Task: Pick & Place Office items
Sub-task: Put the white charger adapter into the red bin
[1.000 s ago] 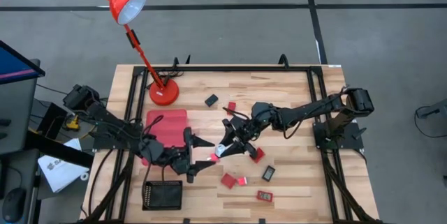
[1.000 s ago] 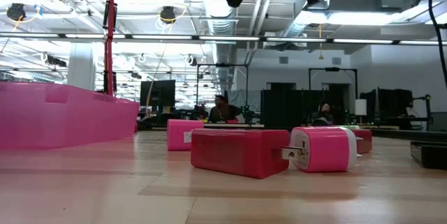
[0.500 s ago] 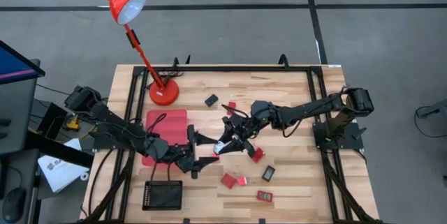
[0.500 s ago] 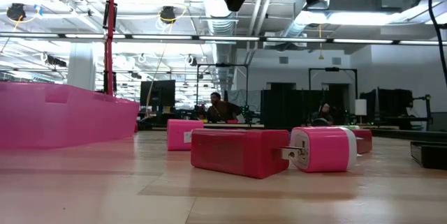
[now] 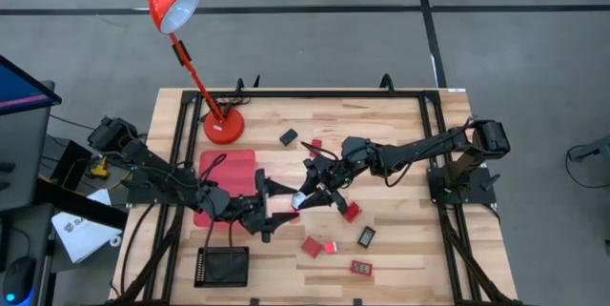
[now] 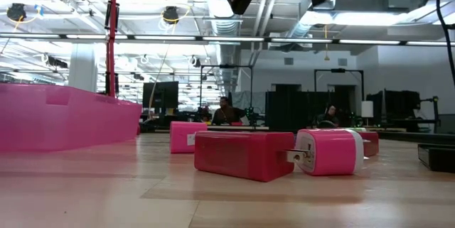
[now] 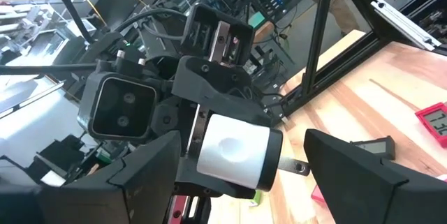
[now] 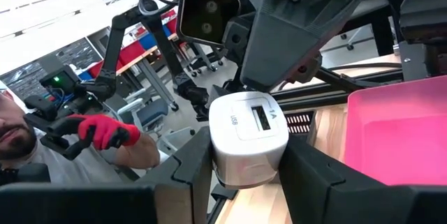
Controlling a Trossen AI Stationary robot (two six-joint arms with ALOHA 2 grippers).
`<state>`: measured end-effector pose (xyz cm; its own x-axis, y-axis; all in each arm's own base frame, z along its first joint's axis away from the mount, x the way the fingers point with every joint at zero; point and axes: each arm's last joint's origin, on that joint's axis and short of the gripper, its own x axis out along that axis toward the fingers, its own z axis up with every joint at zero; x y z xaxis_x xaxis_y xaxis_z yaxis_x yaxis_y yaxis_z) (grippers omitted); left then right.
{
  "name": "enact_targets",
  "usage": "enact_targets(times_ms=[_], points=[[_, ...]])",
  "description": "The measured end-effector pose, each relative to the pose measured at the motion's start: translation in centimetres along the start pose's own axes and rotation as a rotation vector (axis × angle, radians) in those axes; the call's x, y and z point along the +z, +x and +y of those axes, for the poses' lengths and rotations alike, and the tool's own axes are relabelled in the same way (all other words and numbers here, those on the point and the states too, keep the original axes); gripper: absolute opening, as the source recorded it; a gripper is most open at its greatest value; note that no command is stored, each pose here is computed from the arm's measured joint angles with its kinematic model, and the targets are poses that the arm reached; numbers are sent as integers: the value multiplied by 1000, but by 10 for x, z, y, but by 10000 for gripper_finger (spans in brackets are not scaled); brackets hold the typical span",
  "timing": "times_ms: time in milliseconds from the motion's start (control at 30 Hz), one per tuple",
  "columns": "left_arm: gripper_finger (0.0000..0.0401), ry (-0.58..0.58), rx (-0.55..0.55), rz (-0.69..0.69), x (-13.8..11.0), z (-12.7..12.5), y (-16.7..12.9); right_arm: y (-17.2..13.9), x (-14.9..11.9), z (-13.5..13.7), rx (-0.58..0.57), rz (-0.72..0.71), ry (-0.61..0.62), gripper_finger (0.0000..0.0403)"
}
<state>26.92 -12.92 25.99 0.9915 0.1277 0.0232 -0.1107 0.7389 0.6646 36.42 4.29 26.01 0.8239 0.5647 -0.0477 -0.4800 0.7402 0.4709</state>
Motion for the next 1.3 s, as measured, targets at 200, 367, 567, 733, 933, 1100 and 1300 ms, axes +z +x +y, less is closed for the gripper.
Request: enact_targets(times_ms=[200,367,567,733,933,1100,1300], points=[[301,-17,8,-5,0,1,1,1,-3,1,-2,20,9,127],[292,-26,17,3,-2,4,3,1,-3,1,-2,18,9,127],[255,-29,6,1,-2,3,3,1,-3,1,-2,16,5,127],[226,-39,-7,15,-5,3,4,1,-3,1,-3,13,4,127],[213,-45,-7,12,-5,4,4,1,-1,2,8,-3,-7,127],[200,-44,-8,15,-5,4,4,1,-1,2,11,-9,-10,127],[172,-35,-8,16,-5,4,4,1,-1,2,13,-8,-5,127]])
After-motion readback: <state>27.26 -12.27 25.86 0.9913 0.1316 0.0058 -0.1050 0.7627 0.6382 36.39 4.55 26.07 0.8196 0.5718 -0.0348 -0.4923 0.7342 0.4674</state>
